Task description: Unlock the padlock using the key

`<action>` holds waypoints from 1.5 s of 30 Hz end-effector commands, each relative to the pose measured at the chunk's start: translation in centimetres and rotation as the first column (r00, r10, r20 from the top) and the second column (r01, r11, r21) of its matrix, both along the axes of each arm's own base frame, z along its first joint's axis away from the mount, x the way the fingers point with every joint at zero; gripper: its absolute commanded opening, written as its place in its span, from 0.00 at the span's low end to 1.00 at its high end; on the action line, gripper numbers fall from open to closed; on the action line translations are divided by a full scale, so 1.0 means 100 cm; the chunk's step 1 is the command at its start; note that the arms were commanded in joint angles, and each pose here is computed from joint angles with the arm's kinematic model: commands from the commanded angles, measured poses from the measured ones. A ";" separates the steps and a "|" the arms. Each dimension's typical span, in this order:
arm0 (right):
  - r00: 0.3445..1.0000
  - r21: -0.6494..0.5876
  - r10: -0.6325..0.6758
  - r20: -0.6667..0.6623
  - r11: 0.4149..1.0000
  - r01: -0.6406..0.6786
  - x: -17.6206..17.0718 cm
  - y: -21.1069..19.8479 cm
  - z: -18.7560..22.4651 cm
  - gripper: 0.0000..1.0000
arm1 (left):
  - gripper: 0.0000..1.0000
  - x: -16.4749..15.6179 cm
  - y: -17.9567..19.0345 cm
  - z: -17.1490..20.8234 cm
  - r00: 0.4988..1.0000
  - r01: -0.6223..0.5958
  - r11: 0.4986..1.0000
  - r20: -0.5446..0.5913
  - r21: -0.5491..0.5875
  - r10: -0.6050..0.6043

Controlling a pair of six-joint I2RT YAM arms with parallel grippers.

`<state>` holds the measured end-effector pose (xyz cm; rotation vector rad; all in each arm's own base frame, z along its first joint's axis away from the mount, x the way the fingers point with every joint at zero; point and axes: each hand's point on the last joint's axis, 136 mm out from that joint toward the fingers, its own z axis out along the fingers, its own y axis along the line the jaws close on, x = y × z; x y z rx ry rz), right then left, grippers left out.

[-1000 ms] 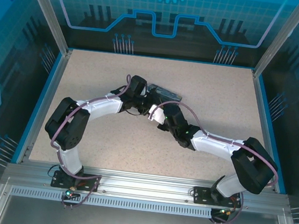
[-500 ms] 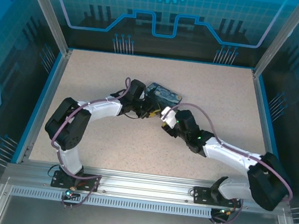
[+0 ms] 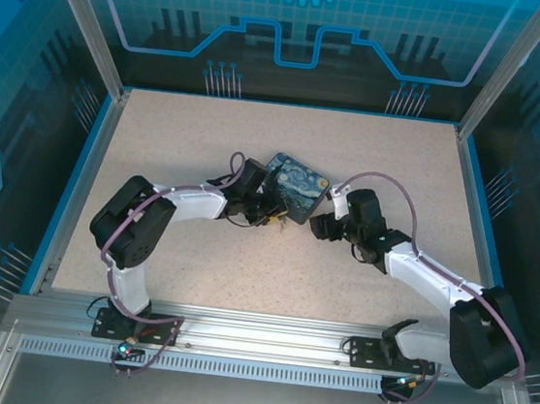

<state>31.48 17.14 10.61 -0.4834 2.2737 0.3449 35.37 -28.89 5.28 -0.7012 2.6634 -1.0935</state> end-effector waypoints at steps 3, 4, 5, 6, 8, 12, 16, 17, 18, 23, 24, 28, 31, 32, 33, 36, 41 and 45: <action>0.993 0.101 -0.084 -0.084 0.991 0.092 0.004 -0.007 -0.003 0.72 | 0.36 -0.005 0.011 0.004 0.998 0.009 0.999 0.061 0.047 -0.012; 0.992 0.112 -0.091 -0.087 0.989 0.100 0.006 -0.008 -0.002 0.72 | 0.39 -0.008 0.013 0.007 0.997 0.012 0.998 0.070 0.056 -0.016; 0.991 0.120 -0.097 -0.092 0.987 0.108 0.007 -0.009 -0.002 0.73 | 0.43 -0.011 0.017 0.011 0.997 0.014 0.998 0.077 0.068 -0.020; 0.991 0.128 -0.099 -0.092 0.986 0.110 0.008 -0.010 0.000 0.73 | 0.46 -0.013 0.020 0.014 0.996 0.015 0.997 0.086 0.077 -0.021; 0.990 0.137 -0.107 -0.091 0.983 0.119 0.010 -0.012 0.002 0.75 | 0.53 -0.019 0.028 0.022 0.994 0.013 0.995 0.105 0.102 -0.023; 0.987 0.205 -0.121 -0.106 0.969 0.141 0.015 -0.013 0.006 0.81 | 0.60 -0.025 0.050 0.042 0.987 -0.005 0.988 0.162 0.157 -0.020; 0.982 0.385 -0.101 -0.162 0.909 0.158 0.025 -0.007 0.012 0.96 | 0.70 -0.006 0.090 0.072 0.965 -0.072 0.979 0.263 0.192 0.019; 0.979 0.421 -0.094 -0.183 0.892 0.164 0.029 -0.004 0.013 1.00 | 0.73 0.002 0.101 0.079 0.957 -0.091 0.977 0.289 0.193 0.032; 0.975 0.440 -0.088 -0.205 0.881 0.172 0.033 -0.001 0.013 1.00 | 0.75 0.010 0.109 0.086 0.950 -0.102 0.975 0.309 0.196 0.037; 0.956 0.456 -0.091 -0.279 0.864 0.215 0.060 0.008 0.005 1.00 | 0.82 0.060 0.131 0.103 0.929 -0.087 0.984 0.370 0.158 0.023; 0.950 0.449 -0.108 -0.293 0.862 0.236 0.065 0.007 0.002 1.00 | 0.82 0.069 0.132 0.101 0.930 -0.079 0.986 0.368 0.148 0.020; 0.937 0.484 -0.096 -0.337 0.836 0.260 0.084 0.014 -0.005 1.00 | 0.82 0.104 0.115 0.088 0.928 -0.001 0.991 0.369 0.131 -0.048; 0.935 0.493 -0.075 -0.346 0.834 0.249 0.099 0.022 -0.006 1.00 | 0.82 0.122 0.091 0.069 0.936 0.089 0.993 0.336 0.071 -0.108; 0.932 0.488 -0.073 -0.355 0.836 0.251 0.103 0.023 -0.007 1.00 | 0.82 0.126 0.083 0.062 0.937 0.122 0.990 0.321 0.064 -0.136; 0.931 0.483 -0.069 -0.359 0.840 0.248 0.106 0.025 -0.009 1.00 | 0.82 0.127 0.077 0.057 0.937 0.146 0.987 0.313 0.064 -0.159; 0.936 0.486 -0.036 -0.351 0.847 0.215 0.118 0.031 -0.007 1.00 | 0.81 0.127 0.060 0.049 0.923 0.207 0.976 0.319 0.065 -0.217; 0.947 0.489 0.054 -0.318 0.865 0.115 0.140 0.047 -0.002 1.00 | 0.73 0.113 0.051 0.057 0.902 0.241 0.967 0.349 0.080 -0.253; 0.951 0.483 0.092 -0.295 0.873 0.066 0.156 0.054 -0.002 1.00 | 0.71 0.097 0.057 0.060 0.910 0.219 0.973 0.344 0.072 -0.231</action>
